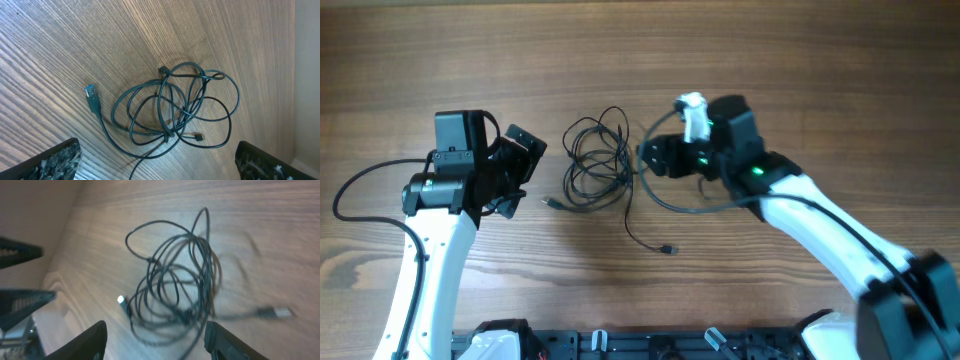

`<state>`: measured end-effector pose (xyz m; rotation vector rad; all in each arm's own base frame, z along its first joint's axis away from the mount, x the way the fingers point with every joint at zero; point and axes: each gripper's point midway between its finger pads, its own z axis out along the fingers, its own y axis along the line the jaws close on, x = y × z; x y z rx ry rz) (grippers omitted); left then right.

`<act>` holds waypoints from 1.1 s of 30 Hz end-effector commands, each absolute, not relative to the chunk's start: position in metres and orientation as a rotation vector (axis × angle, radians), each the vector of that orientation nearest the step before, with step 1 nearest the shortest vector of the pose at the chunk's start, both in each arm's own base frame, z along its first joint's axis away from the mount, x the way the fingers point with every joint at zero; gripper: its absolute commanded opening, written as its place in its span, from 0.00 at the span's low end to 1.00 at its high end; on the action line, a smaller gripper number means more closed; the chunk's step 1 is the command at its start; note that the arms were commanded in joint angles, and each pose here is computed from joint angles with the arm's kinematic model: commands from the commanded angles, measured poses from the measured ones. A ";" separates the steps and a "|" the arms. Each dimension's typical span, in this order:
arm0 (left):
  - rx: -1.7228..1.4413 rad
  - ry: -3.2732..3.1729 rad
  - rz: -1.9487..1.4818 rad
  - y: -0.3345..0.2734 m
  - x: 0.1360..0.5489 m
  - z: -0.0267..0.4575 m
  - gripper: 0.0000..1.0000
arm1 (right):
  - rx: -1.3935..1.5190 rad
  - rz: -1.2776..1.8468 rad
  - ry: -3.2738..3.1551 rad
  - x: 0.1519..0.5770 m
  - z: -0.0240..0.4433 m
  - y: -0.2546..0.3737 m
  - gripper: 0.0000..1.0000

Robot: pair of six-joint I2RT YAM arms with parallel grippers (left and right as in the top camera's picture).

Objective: Untangle cables

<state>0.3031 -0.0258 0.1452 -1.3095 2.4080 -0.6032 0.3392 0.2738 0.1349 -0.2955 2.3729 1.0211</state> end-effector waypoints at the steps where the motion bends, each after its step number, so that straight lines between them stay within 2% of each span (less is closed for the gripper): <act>1: -1.287 2.401 -0.615 -0.025 0.305 0.151 1.00 | -0.169 0.951 2.409 0.360 0.107 0.288 0.62; 8: -1.297 2.414 -0.609 -0.026 0.302 0.149 1.00 | -0.120 1.034 2.341 0.376 0.083 0.321 0.63; 12: -1.298 2.413 -0.608 -0.026 0.302 0.149 1.00 | 0.007 1.063 2.373 0.383 0.058 0.324 0.57; 15: -1.298 2.414 -0.608 -0.026 0.302 0.148 1.00 | 0.022 1.133 2.355 0.385 0.053 0.332 0.31; 18: -1.300 2.417 -0.606 -0.026 0.302 0.148 1.00 | -0.033 1.240 2.297 0.383 0.069 0.344 0.05; 21: -1.287 2.432 -0.599 -0.026 0.301 0.145 1.00 | -0.113 1.348 2.259 0.375 0.086 0.352 0.04; 26: -1.003 2.551 -0.607 -0.043 0.302 0.144 1.00 | -0.155 1.355 2.319 0.362 0.104 0.339 0.05; 33: -0.643 2.624 -0.727 -0.096 0.307 0.148 1.00 | -0.399 1.300 2.229 0.326 0.179 0.320 0.05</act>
